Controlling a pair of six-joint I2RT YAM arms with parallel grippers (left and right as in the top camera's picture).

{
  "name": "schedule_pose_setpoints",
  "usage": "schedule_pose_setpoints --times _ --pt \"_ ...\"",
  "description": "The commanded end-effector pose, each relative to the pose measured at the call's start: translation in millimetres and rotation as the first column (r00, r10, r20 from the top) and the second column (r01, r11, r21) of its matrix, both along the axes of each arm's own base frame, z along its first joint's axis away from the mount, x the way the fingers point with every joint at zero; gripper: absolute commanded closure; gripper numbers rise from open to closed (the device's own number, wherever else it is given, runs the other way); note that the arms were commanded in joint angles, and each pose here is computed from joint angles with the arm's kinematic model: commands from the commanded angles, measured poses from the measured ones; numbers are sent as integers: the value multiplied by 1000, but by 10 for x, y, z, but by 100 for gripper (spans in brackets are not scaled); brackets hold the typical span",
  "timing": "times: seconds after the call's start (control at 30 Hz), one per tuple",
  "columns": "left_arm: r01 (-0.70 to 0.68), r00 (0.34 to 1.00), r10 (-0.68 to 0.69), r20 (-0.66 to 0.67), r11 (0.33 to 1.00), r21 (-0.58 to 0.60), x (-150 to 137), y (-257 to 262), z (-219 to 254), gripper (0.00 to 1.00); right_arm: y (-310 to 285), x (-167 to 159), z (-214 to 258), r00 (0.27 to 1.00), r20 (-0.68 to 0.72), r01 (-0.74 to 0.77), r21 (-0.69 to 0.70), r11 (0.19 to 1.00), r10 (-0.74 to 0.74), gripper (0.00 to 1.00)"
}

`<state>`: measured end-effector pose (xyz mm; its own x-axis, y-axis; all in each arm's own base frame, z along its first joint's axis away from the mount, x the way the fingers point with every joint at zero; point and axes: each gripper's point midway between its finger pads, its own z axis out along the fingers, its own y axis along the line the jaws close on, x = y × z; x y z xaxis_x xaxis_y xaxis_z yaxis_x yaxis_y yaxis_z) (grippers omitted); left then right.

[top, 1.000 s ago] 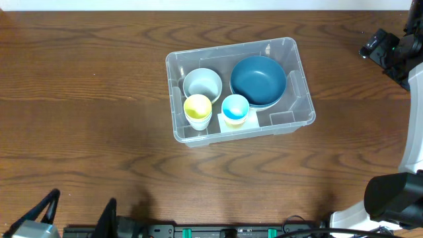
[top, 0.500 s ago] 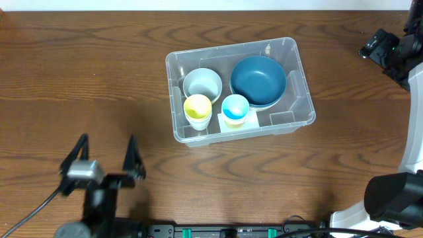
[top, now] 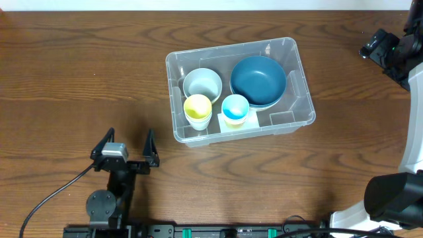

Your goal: Pack container

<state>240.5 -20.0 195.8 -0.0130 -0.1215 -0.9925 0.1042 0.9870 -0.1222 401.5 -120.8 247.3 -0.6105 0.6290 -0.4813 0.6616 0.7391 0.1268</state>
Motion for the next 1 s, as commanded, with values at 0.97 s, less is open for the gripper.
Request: schedule_pose_setpoints --times 0.97 --pt "6 980 -2 -198 1000 20 -24 0 -597 2 -41 -10 -22 1000 -5 22 -2 1000 -22 1"
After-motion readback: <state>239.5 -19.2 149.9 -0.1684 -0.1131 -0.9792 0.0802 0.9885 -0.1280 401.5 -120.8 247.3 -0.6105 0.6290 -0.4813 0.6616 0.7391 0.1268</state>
